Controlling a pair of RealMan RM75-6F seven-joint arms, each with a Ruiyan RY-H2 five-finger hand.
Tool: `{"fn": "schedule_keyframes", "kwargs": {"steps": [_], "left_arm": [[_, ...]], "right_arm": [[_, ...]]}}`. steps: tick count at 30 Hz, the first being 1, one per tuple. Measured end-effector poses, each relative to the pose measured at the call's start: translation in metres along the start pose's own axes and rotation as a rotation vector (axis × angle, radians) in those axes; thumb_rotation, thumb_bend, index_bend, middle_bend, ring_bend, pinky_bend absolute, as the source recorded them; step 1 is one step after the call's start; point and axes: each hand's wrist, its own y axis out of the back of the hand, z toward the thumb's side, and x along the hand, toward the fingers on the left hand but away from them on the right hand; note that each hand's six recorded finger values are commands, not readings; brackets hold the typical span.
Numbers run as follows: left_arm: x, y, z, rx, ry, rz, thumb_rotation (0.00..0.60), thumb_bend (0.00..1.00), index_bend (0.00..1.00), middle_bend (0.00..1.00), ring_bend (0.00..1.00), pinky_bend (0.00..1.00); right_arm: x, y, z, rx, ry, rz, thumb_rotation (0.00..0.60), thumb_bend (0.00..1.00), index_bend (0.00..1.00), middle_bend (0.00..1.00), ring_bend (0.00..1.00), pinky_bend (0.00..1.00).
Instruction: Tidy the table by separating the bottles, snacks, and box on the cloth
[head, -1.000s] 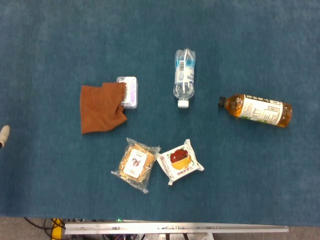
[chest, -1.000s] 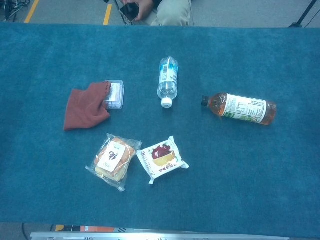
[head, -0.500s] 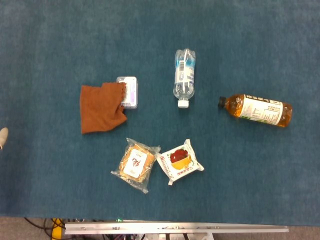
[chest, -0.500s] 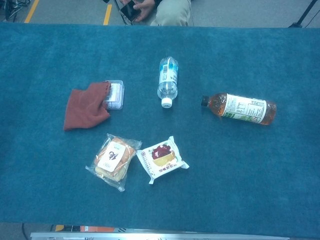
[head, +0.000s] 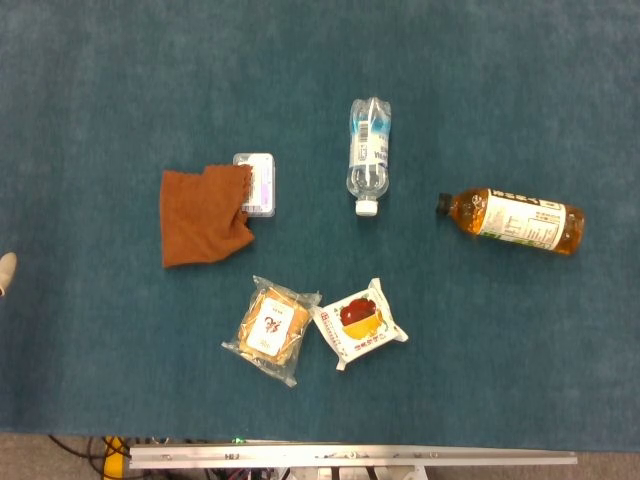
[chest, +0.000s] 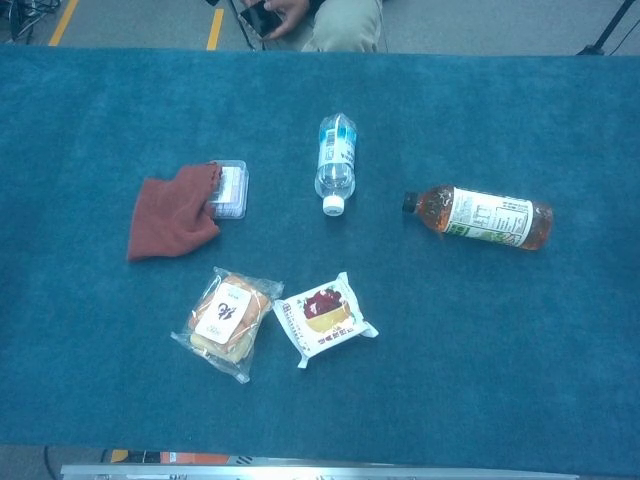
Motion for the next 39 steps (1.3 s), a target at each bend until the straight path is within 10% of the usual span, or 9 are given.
{"fn": "schedule_keyframes", "kwargs": {"steps": [7,19,39], "left_arm": [[0.003,0.001,0.004,0.001,-0.02,-0.018,0.6,0.25,0.07,0.07,0.0,0.13],[0.028,-0.027,0.046,-0.033,-0.187,-0.237,0.6,0.25,0.08,0.07,0.0,0.13],[0.093,-0.123,0.125,-0.029,-0.246,-0.503,0.495,0.23,0.0,0.0,0.0,0.13]], "right_arm": [[-0.001,0.001,0.001,0.0,0.007,-0.003,0.6,0.14,0.09,0.28,0.29,0.5],[-0.007,0.003,0.003,0.003,0.012,0.003,0.6,0.14,0.09,0.28,0.29,0.5],[-0.012,0.001,0.003,0.006,0.008,0.02,0.6,0.14,0.09,0.28,0.29,0.5]]}}
